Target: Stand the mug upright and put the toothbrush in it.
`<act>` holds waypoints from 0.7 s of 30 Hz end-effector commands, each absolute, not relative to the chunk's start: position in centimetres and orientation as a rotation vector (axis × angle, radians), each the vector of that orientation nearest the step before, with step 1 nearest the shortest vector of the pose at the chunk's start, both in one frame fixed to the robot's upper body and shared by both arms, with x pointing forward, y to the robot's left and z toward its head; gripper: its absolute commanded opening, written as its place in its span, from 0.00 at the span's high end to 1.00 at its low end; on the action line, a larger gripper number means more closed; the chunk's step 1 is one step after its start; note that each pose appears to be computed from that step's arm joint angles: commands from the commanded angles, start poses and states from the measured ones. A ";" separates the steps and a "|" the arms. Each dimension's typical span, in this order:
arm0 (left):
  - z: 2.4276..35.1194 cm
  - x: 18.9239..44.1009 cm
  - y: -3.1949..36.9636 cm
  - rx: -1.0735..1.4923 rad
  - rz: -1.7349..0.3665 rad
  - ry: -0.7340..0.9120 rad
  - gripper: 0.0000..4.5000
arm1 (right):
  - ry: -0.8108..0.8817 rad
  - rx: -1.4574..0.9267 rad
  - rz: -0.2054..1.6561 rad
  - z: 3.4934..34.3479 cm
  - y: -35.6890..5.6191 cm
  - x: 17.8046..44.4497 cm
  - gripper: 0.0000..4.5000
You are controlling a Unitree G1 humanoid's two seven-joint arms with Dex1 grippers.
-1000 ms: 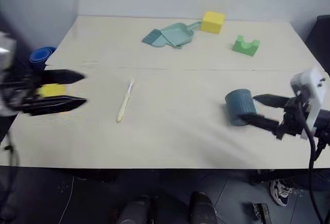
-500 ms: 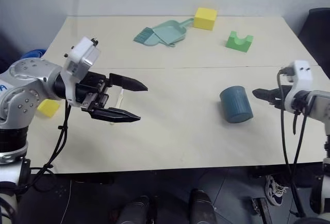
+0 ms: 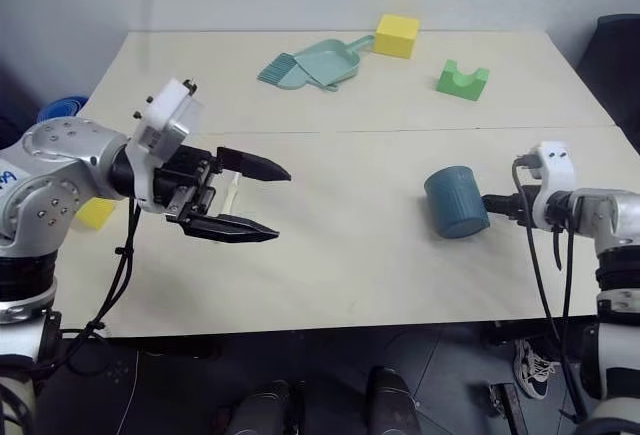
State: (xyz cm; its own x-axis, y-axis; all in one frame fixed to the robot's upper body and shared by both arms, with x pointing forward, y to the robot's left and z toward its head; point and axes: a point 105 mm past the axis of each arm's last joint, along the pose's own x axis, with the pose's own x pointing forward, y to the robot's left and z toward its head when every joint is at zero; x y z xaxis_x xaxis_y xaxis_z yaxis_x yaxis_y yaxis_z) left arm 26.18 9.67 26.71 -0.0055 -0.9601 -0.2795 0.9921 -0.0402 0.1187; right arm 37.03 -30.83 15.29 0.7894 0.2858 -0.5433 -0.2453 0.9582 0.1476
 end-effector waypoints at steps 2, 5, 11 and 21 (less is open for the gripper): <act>26.8 26.1 9.3 0.340 -1.627 0.099 0.00 | 0.616 0.031 0.335 14.9 -29.6 37.5 0.27; 27.1 27.1 9.1 0.363 -1.624 0.086 0.00 | 0.631 0.016 0.338 14.3 -29.1 37.9 0.27; 27.6 28.2 8.7 0.396 -1.626 0.066 0.00 | 0.660 -0.015 0.357 12.7 -28.3 38.3 0.40; 27.9 27.8 8.9 0.414 -1.615 0.059 0.00 | 0.688 -0.068 0.394 12.5 -27.9 38.8 0.89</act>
State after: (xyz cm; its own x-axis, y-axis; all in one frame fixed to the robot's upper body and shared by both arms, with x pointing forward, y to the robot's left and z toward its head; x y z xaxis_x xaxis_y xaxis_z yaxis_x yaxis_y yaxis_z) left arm 28.29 8.73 26.65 -0.0470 -0.9512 -0.3049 0.9829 -0.0985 0.1555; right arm 39.26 -27.79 14.22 0.7436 0.3423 -0.5743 -0.3763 0.9243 0.0635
